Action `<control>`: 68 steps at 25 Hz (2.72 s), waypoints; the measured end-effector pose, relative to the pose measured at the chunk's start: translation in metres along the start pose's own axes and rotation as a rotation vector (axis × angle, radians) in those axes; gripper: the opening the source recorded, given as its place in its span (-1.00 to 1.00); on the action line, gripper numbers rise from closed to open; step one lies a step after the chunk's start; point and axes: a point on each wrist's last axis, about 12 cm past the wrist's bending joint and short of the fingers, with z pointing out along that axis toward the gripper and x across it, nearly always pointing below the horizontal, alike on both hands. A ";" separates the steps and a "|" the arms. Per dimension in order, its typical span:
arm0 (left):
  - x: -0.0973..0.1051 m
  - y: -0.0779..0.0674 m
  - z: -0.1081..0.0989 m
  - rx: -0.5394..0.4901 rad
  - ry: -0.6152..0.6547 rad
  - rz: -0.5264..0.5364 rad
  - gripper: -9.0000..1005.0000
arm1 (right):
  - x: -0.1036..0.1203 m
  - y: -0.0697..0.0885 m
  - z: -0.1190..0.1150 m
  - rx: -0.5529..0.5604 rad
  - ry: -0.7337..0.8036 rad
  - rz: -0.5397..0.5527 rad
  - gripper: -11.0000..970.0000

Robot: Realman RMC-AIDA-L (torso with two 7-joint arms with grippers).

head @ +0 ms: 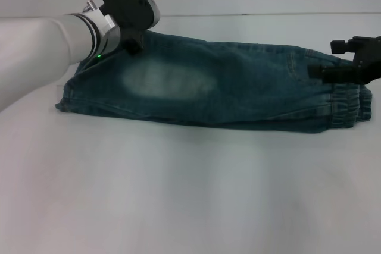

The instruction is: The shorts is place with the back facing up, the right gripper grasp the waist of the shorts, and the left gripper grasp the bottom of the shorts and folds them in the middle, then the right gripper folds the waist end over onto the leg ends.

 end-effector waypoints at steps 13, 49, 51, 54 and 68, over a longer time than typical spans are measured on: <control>0.025 0.015 -0.002 -0.057 0.034 -0.114 -0.28 | 0.003 0.002 -0.002 -0.016 0.005 -0.009 0.91; 0.023 -0.024 0.007 0.080 0.133 -0.085 0.53 | 0.004 0.005 0.006 -0.045 0.004 -0.004 0.91; 0.024 -0.024 0.008 0.064 0.125 -0.088 0.53 | 0.004 0.007 0.006 -0.060 0.000 -0.007 0.91; 0.026 -0.023 0.009 0.051 0.121 -0.089 0.53 | 0.005 0.010 0.006 -0.086 -0.012 -0.016 0.91; 0.036 -0.017 0.012 0.008 0.124 -0.090 0.52 | 0.009 0.012 0.004 -0.100 -0.015 -0.011 0.91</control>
